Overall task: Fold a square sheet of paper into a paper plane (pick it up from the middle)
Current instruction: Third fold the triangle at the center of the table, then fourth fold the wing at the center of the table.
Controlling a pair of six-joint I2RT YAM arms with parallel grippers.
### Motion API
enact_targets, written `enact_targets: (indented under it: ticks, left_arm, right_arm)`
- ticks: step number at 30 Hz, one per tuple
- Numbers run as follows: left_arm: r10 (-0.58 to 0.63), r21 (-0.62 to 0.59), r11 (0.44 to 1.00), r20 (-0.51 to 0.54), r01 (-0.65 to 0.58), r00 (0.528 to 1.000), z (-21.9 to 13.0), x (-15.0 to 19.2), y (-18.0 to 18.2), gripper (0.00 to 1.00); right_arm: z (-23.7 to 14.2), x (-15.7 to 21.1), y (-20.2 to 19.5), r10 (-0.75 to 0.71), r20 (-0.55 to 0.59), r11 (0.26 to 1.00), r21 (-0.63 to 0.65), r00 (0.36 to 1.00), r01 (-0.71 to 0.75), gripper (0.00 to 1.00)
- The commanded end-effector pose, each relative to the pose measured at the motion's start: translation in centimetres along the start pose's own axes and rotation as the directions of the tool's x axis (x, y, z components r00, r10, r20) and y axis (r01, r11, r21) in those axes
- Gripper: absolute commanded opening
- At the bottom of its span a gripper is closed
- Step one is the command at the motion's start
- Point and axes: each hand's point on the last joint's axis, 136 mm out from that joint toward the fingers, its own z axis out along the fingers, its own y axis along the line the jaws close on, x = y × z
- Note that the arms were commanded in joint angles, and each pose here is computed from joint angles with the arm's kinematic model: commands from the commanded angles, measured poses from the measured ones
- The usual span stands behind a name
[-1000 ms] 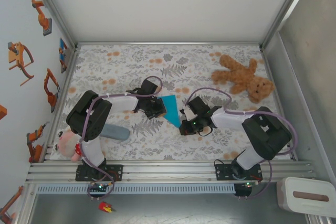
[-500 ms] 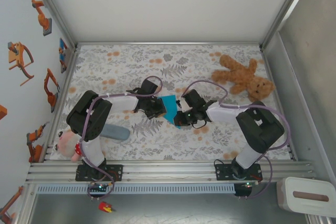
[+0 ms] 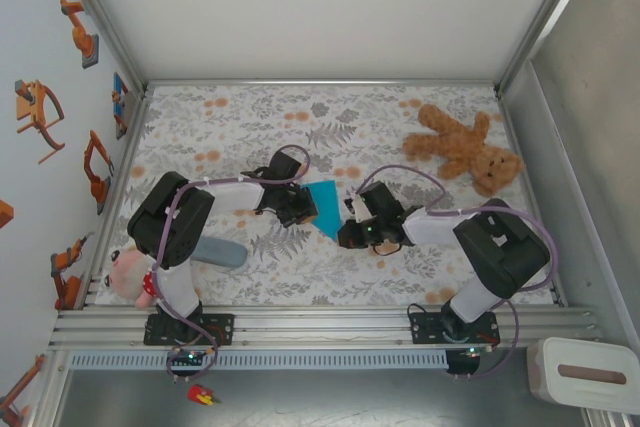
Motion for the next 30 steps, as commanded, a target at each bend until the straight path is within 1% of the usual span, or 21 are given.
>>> enact_targets:
  ticks: [1, 6, 9, 11, 14, 17, 19, 21, 24, 30]
  left_arm:
    - [-0.086, -0.202, 0.976, -0.025, 0.079, 0.996, 1.3, 1.3, 5.7, 0.07]
    - [-0.085, -0.196, 0.977, -0.027, 0.078, 0.996, 1.4, 1.2, 5.5, 0.07]
    - [-0.067, -0.159, 0.985, -0.027, 0.062, 0.997, 1.2, 0.9, 4.3, 0.07]
    - [-0.047, -0.114, 0.993, -0.024, 0.044, 0.999, 0.8, 0.6, 2.9, 0.07]
    - [-0.007, -0.008, 1.000, -0.002, 0.007, 1.000, -0.5, -0.1, -0.4, 0.10]
    - [0.013, 0.105, 0.994, 0.034, -0.017, 0.999, -2.2, -0.8, -3.6, 0.16]
    - [0.015, 0.147, 0.989, 0.056, -0.024, 0.998, -3.0, -1.0, -4.7, 0.20]
    - [0.003, 0.159, 0.987, 0.076, -0.015, 0.997, -3.5, -1.0, -4.7, 0.22]
    - [-0.031, 0.161, 0.987, 0.109, 0.013, 0.994, -3.9, -0.9, -3.6, 0.27]
    - [-0.106, 0.164, 0.983, 0.161, 0.079, 0.981, -4.5, -0.7, -1.1, 0.41]
  right_arm:
    - [-0.4, 4.1, -2.1, 0.093, -0.102, 0.994, 0.058, 0.990, -0.087, 0.00]
    - [-1.4, 4.4, -2.0, 0.081, -0.093, 0.995, 0.068, 0.992, -0.074, 0.00]
    - [-2.1, 3.3, -1.4, 0.067, -0.063, 0.995, 0.071, 0.996, -0.063, 0.00]
    - [-2.6, 1.9, -0.5, 0.049, -0.029, 0.997, 0.066, 0.998, -0.047, 0.00]
    - [-3.4, -0.5, 0.7, 0.029, 0.032, 0.997, 0.070, 0.999, -0.031, 0.00]
    - [-3.7, -2.6, 1.6, 0.022, 0.088, 0.998, 0.059, 0.996, -0.027, 0.00]
    - [-3.5, -3.6, 2.0, 0.032, 0.105, 0.998, 0.053, 0.994, -0.037, 0.03]
    - [-2.9, -4.5, 2.2, 0.047, 0.113, 0.998, 0.042, 0.992, -0.052, 0.06]
    - [-2.1, -5.6, 2.3, 0.079, 0.130, 0.996, 0.024, 0.988, -0.083, 0.10]
    - [-0.8, -6.3, 1.6, 0.123, 0.132, 0.991, 0.036, 0.984, -0.129, 0.14]
